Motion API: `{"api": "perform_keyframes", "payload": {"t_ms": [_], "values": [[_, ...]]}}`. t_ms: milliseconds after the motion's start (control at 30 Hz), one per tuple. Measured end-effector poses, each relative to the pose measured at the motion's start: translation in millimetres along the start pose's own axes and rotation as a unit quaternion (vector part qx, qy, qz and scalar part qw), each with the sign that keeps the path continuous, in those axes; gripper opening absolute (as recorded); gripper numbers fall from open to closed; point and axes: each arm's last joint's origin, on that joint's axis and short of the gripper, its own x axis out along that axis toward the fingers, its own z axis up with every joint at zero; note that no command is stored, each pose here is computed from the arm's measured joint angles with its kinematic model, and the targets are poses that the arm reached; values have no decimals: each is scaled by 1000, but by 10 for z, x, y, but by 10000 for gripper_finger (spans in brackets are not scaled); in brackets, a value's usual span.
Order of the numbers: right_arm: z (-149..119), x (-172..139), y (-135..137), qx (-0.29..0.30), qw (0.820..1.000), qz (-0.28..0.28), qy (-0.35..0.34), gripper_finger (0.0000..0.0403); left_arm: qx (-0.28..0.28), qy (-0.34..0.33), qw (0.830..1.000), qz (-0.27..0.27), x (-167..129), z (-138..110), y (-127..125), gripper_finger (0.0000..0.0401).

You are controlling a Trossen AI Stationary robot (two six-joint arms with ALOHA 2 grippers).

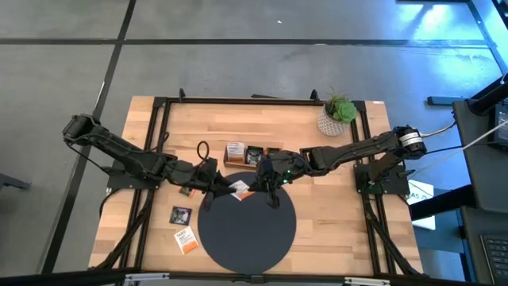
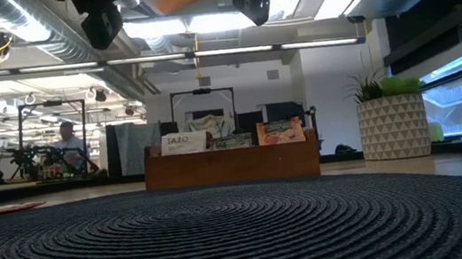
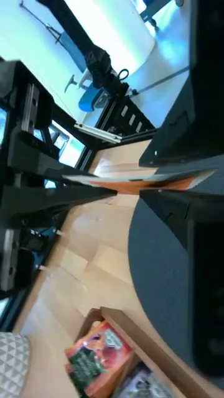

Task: Pick & Place Tea
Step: Put the white tea bag into the left of the wooden organizer

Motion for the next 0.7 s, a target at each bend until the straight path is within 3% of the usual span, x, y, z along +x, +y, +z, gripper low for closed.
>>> {"api": "perform_keyframes", "payload": {"t_ms": [167,367,533,700], "values": [[2,0,1,-2,1000,2,-1,8,32,-4,999,-9,0,14,-7,10],[-3,-60,-22,-7,1000,7,18,60,44,14,998,-30,30,82,110,4],[-77,-356,-138,46,993,-56,97,129,33,61,997,-33,47,163,377,3],[-42,-522,-165,71,985,-145,69,162,102,143,984,32,1,389,658,3]]}}
